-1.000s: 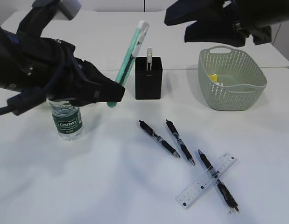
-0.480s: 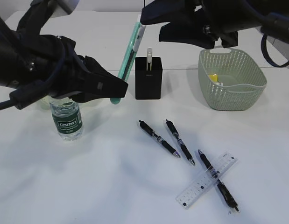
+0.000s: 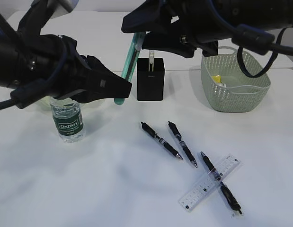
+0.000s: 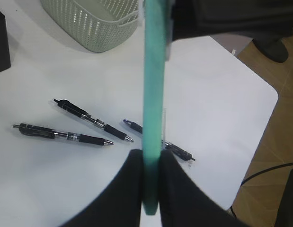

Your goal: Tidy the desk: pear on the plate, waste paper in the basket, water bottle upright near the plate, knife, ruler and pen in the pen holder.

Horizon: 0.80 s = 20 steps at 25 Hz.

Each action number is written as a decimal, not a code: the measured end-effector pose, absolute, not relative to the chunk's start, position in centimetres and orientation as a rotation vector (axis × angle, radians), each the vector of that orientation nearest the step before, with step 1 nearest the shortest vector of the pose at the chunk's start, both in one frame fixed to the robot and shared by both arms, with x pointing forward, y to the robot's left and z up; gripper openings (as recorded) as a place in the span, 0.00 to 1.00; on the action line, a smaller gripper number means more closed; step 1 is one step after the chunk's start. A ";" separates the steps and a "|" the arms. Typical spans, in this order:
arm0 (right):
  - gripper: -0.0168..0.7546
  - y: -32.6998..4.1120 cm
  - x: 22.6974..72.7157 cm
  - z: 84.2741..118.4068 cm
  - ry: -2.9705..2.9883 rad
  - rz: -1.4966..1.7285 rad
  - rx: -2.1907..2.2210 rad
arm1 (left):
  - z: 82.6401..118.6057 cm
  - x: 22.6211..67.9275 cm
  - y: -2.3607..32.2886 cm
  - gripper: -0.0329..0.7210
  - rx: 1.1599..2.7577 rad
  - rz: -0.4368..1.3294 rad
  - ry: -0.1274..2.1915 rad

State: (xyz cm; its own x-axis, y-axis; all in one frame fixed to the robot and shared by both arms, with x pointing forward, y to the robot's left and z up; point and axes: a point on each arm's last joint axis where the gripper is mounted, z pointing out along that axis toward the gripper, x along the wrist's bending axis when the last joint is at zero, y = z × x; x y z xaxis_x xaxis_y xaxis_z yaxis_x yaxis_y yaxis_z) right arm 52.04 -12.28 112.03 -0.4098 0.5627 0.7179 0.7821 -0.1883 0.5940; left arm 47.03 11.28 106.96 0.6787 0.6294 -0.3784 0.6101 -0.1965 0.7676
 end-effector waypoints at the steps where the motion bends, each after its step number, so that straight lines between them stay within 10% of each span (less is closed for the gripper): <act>1: 0.50 -12.3 52.2 111.9 -1.859 -1.646 -1.589 | 107.0 47.0 11.3 0.10 1.878 0.022 0.972; 10: 0.49 -12.2 52.8 111.3 -1.837 -1.641 -1.627 | 107.0 47.0 11.3 0.10 1.879 0.017 0.972; 20: 0.27 -12.2 52.8 111.3 -1.839 -1.644 -1.625 | 107.0 47.0 11.3 0.10 1.879 0.017 0.972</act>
State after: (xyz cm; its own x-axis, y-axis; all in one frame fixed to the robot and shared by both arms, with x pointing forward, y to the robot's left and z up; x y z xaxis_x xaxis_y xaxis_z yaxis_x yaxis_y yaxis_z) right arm 52.85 -12.15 111.27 -0.3823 0.5748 0.7234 0.7831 -0.2140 0.5839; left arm 46.98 11.25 106.96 0.6795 0.6261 -0.3824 0.6126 -0.1975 0.7653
